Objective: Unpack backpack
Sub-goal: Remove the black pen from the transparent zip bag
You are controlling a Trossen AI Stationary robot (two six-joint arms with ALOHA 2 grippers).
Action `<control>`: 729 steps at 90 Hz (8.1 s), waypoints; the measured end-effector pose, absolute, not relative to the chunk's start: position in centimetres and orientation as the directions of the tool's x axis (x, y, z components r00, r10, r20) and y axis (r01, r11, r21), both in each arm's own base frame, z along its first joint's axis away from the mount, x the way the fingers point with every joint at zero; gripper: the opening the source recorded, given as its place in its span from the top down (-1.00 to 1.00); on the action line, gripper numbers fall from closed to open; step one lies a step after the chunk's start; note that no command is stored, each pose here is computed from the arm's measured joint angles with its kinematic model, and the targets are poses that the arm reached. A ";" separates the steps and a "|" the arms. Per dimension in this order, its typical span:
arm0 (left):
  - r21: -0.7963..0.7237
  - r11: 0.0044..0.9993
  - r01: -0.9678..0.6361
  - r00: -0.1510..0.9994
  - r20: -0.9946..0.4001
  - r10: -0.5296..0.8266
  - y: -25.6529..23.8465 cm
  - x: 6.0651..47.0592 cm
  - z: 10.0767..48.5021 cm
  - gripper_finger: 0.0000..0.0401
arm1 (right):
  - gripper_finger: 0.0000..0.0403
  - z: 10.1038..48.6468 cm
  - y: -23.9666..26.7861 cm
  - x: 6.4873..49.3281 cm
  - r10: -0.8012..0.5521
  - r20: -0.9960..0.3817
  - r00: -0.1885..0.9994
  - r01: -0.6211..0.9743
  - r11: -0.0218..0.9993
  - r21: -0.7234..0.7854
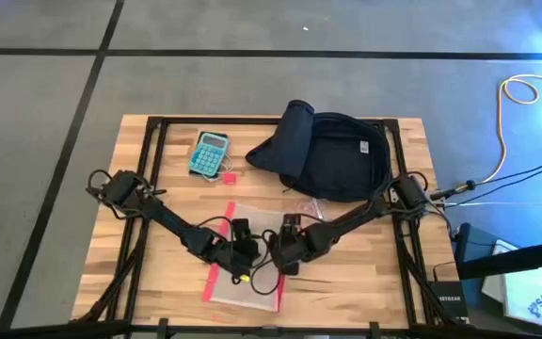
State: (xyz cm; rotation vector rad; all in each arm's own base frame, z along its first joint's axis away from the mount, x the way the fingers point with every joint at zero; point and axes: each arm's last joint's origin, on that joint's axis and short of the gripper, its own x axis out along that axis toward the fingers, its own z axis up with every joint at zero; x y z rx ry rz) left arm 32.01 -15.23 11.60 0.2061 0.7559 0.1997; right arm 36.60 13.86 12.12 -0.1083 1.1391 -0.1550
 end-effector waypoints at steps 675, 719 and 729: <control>0.212 0.906 -0.368 0.921 -0.053 0.386 -14.8 36.0 16.8 0.93 | -0.07 17.0 16.2 25.4 -0.102 -0.083 0.991 0.114 0.982 0.152; 0.258 0.845 -0.469 0.870 -0.034 0.493 -16.1 35.0 16.9 0.93 | 0.16 16.8 16.2 25.2 -0.125 -0.091 0.988 0.134 0.987 0.095; 0.239 0.864 -0.443 0.886 -0.032 0.463 -16.1 35.1 17.0 0.93 | 0.17 16.8 15.5 25.6 -0.141 -0.091 0.986 0.152 0.981 0.122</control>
